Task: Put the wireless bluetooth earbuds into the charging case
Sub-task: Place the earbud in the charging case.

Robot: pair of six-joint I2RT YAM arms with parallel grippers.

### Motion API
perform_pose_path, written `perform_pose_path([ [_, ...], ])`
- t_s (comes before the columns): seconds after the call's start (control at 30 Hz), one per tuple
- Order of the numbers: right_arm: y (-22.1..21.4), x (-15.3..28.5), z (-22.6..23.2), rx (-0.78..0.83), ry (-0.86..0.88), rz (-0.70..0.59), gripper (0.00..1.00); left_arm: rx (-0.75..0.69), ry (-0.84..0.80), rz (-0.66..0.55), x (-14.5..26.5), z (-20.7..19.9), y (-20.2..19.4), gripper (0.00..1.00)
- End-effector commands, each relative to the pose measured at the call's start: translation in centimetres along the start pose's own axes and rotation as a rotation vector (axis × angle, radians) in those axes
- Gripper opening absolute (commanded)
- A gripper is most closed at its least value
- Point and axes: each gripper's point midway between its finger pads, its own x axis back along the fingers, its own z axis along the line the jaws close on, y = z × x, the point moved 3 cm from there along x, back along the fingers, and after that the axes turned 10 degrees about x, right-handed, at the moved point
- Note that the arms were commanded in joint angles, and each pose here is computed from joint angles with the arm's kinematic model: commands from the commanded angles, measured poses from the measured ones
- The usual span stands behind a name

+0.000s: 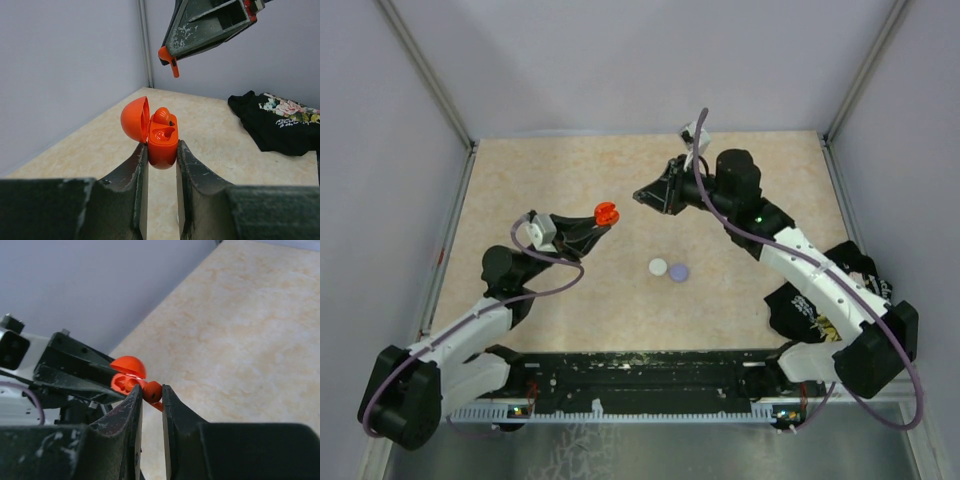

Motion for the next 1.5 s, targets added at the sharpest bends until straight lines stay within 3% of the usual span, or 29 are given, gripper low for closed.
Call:
perform_pose_path([
  [0.0, 4.5, 0.9, 5.7, 0.051, 0.202, -0.173, 0.03, -0.073, -0.077, -0.09, -1.2, -0.8, 3.1, 0.03],
  [0.37, 4.2, -0.1, 10.9, 0.12, 0.388, -0.21, 0.03, -0.092, -0.091, -0.108, -1.5, -0.9, 3.8, 0.03],
  [1.07, 1.4, -2.3, 9.6, 0.085, 0.319, -0.152, 0.0, -0.085, -0.155, -0.19, -1.3, -2.6, 6.4, 0.03],
  [1.47, 2.3, -2.0, 10.1, 0.072, 0.338, -0.195, 0.0, -0.078, -0.168, -0.172, -1.2, -2.8, 5.8, 0.03],
])
